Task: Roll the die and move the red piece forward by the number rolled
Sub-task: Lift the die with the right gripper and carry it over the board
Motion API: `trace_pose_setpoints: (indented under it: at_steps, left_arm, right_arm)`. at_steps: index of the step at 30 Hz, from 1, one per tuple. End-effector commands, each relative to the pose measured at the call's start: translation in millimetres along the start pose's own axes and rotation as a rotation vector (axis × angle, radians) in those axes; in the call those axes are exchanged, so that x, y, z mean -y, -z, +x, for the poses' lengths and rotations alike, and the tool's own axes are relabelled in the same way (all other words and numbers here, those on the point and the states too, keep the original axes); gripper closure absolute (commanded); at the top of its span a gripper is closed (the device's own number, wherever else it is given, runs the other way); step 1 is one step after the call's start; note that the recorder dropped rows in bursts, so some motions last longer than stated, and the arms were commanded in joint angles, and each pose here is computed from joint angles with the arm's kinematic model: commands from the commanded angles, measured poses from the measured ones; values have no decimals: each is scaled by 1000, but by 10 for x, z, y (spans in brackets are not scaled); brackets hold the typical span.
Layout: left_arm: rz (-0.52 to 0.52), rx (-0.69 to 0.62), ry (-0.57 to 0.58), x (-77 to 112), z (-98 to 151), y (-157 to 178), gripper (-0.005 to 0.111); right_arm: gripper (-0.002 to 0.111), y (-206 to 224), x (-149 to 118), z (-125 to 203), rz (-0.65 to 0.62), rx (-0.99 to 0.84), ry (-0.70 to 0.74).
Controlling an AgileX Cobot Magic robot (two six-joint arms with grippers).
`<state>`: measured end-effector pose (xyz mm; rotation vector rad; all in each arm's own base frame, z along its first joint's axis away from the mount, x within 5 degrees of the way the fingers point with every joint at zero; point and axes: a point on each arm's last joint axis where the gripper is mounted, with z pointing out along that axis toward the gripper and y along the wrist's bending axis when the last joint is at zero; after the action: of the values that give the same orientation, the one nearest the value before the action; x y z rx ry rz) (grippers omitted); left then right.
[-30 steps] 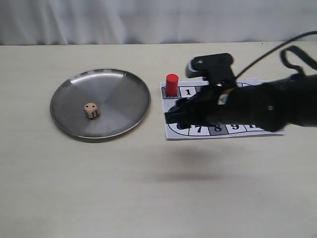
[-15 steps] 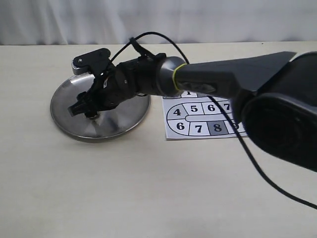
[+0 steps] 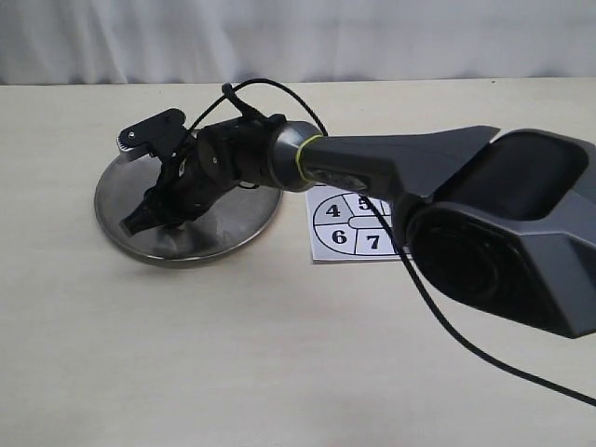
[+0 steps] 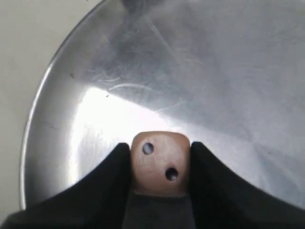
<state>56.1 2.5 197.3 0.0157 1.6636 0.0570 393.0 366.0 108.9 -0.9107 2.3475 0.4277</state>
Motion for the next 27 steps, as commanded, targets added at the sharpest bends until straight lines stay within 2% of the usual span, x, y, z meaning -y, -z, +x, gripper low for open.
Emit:
trace_pose_setpoints:
  at_steps: [1,7,11,15,18,22,27]
  left_arm:
    - [3,8,1,2,-3,0,107]
    - [3,8,1,2,-3,0,107]
    - [3,8,1,2,-3,0,107]
    - [3,8,1,2,-3,0,107]
    - [3,8,1,2,-3,0,107]
    - [3,8,1,2,-3,0,107]
    - [3,8,1,2,-3,0,107]
  right_arm:
    - [104,313,-12,-175,-7,-8,28]
    - [104,1087,143,-439,82,-67,129]
    - [104,1691,412,-520,120,-122,71]
    - [104,2076,774,-484,167,-145,-6]
    - [104,2157,1076,-346,207,-153,-76]
    - [104,1996,1424,33,227,-202,-190]
    - [104,1693,1635,455,241,-188,-273]
